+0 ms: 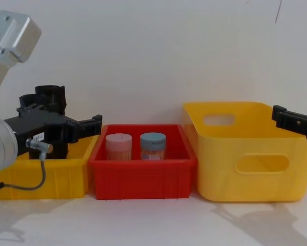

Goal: Pick up the garbage bag with the one hand and transfer it to the other hand.

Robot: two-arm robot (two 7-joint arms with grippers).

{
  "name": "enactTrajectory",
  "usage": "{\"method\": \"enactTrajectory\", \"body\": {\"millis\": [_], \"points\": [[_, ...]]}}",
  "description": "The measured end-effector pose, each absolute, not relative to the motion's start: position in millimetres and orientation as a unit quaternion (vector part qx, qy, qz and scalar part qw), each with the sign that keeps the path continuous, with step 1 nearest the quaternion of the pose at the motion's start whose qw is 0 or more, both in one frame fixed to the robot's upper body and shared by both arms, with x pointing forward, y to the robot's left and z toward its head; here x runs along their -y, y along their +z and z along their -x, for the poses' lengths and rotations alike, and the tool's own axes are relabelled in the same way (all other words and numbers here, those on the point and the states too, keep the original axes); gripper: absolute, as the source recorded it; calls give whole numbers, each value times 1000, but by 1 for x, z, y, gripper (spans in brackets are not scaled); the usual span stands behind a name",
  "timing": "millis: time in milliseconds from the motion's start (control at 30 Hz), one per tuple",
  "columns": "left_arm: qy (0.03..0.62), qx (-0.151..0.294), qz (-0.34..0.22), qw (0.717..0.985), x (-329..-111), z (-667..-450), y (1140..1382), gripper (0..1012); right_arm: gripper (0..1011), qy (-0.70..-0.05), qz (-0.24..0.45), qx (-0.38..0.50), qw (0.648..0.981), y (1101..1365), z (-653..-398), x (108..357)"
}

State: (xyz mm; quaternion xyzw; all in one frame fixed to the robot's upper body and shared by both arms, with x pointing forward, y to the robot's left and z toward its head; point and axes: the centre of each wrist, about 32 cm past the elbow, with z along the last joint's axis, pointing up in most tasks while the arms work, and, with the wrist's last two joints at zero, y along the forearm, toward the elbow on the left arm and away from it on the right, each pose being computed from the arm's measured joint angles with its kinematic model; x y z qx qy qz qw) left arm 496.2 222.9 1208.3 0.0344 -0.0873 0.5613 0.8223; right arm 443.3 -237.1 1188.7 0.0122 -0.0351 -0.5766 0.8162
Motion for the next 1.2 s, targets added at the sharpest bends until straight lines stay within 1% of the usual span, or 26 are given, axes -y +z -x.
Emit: {"method": "enactTrajectory", "body": {"millis": [433,667,967,1200], "points": [[581,95,-27,808,-225,-480,1204,1001,1000,-577,-12,35,816,1189,-443,237],[598,98,-22,795,-230,-472,1203,1002,1000,-577,-12,35,816,1189,-443,237],[618,97,-16,780,-238,-468,1201,1002,1000,-577,-12,35,816,1189,-443,237],[631,95,-11,770,-243,-468,1199,1002,1000,-577,-12,35,816,1189,-443,237]]}}
